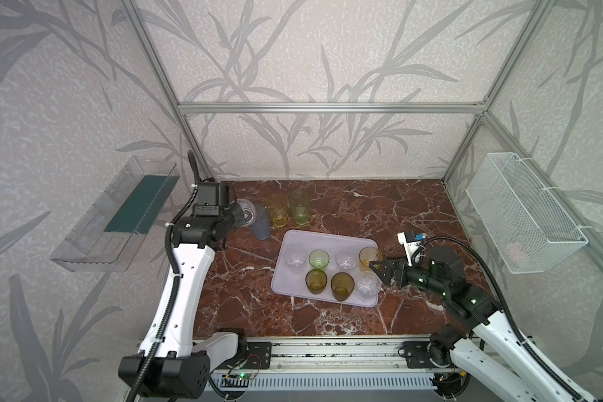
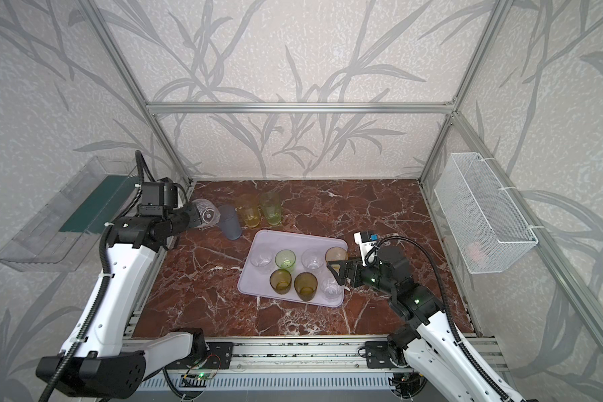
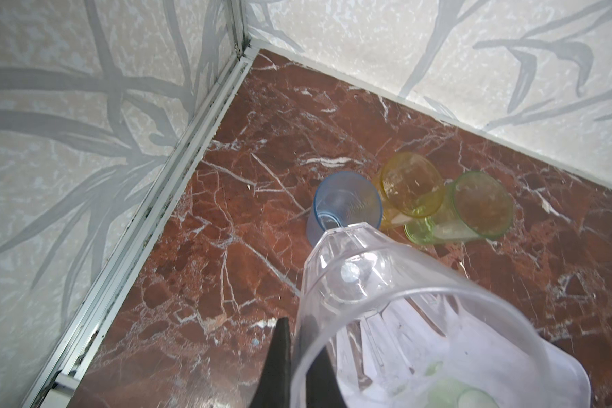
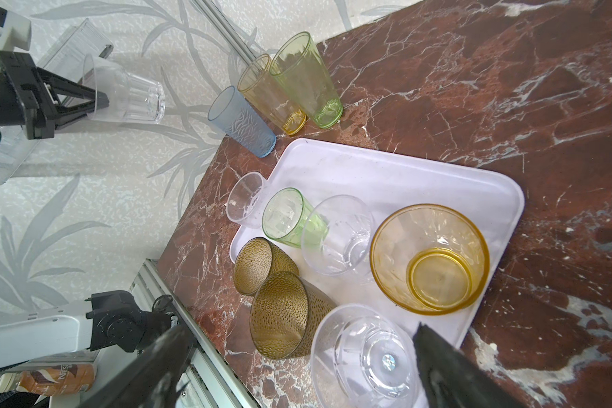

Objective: Place the glasses into the tray
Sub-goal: Place the glass on the tray.

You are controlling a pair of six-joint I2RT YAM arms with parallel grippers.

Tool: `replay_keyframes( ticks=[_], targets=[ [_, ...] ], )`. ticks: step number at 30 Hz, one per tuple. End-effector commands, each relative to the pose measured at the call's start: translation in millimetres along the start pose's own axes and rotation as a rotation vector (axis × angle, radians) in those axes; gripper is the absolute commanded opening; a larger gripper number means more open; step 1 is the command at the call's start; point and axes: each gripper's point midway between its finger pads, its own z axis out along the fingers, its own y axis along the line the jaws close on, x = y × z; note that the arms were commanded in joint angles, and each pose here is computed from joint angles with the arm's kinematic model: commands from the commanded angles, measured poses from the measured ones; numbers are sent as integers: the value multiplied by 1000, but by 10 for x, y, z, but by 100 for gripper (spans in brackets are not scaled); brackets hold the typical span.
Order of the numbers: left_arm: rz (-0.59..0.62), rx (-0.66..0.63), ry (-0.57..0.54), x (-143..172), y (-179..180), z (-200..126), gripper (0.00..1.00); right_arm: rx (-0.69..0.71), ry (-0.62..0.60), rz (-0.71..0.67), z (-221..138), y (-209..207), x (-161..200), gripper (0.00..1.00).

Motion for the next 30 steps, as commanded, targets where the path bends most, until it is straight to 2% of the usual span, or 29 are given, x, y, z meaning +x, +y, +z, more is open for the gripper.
replay_keyframes(
  ticks=[1,11,17,20,30],
  targets=[
    [62,-27,59,270,103,-148,0,-39,-24,-4,2,90,-97,99],
    [173,3,90,657,146,-408,0,-37,-32,19,3,146,-219,99],
    [200,176,92,874,-108,-484,0,-54,-25,43,67,178,-265,99],
    [201,227,93,976,-190,-475,0,-66,-22,52,90,198,-279,99],
    [202,261,161,1247,-306,-307,0,-53,-45,64,101,173,-319,99]
  ],
)
